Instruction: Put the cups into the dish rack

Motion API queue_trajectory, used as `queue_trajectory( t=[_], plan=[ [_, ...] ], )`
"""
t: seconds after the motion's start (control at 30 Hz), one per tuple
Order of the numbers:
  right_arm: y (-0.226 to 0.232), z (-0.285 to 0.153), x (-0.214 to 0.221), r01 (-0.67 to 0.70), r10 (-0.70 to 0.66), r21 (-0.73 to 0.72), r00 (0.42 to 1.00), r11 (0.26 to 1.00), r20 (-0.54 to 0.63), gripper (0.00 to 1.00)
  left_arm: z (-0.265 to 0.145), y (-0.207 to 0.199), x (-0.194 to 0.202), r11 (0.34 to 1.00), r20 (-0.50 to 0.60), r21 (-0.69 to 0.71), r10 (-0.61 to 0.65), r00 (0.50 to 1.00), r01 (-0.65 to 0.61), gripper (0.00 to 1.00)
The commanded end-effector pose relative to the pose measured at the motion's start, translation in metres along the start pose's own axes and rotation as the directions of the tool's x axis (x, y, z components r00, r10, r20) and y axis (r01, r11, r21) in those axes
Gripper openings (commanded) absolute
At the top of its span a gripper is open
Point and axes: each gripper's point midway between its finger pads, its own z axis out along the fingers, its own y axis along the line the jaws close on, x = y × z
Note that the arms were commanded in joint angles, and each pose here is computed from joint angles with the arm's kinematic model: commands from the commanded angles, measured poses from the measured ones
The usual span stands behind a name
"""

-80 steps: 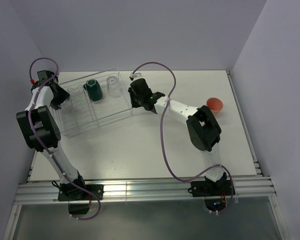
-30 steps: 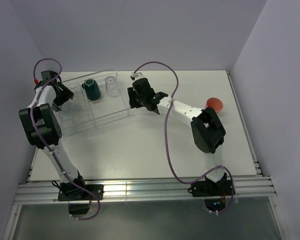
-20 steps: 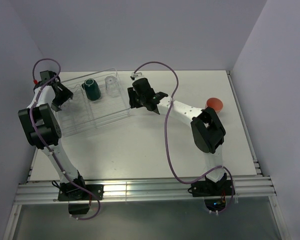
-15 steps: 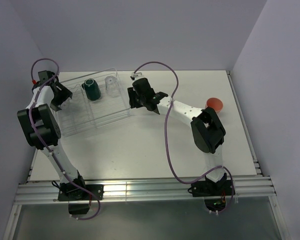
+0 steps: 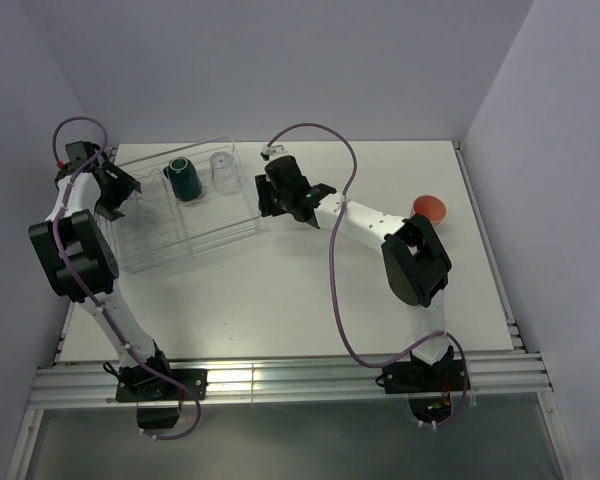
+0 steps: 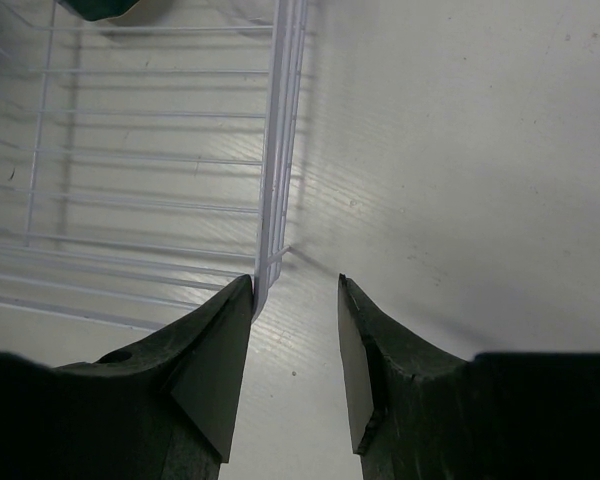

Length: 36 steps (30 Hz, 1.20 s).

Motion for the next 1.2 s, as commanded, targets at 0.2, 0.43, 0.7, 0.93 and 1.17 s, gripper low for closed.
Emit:
queue_trajectory(
  t=[0.2,0.43,0.7,0.93,1.17],
  plan=[
    [-0.002,-0.011,-0.021,-0.004,0.004,0.000,0.999,1.000,0.046,0.46,-0.011,-0.002,-0.010,0.999,0.021,0.042,-0.035,0.999,0.034,0.76],
    [-0.002,-0.011,-0.020,-0.001,0.001,-0.001,0.999,1.000,0.044,0.45,-0.016,-0.001,-0.011,0.999,0.032,0.045,-0.030,0.999,0.028,0.75],
    [0.000,-0.023,-0.028,0.001,0.000,-0.010,0.998,1.000,0.065,0.45,-0.046,-0.009,-0.022,0.997,0.091,0.079,-0.013,0.996,0.006,0.81],
    [0.002,-0.040,-0.044,0.008,-0.007,-0.011,0.995,1.000,0.101,0.47,-0.076,-0.024,-0.023,0.989,0.133,0.149,0.006,0.991,-0.026,0.85],
    [0.003,-0.066,-0.068,0.006,-0.006,0.002,0.991,1.000,0.133,0.47,-0.124,-0.056,-0.019,0.963,0.216,0.249,0.045,0.975,-0.100,0.85]
  ],
)
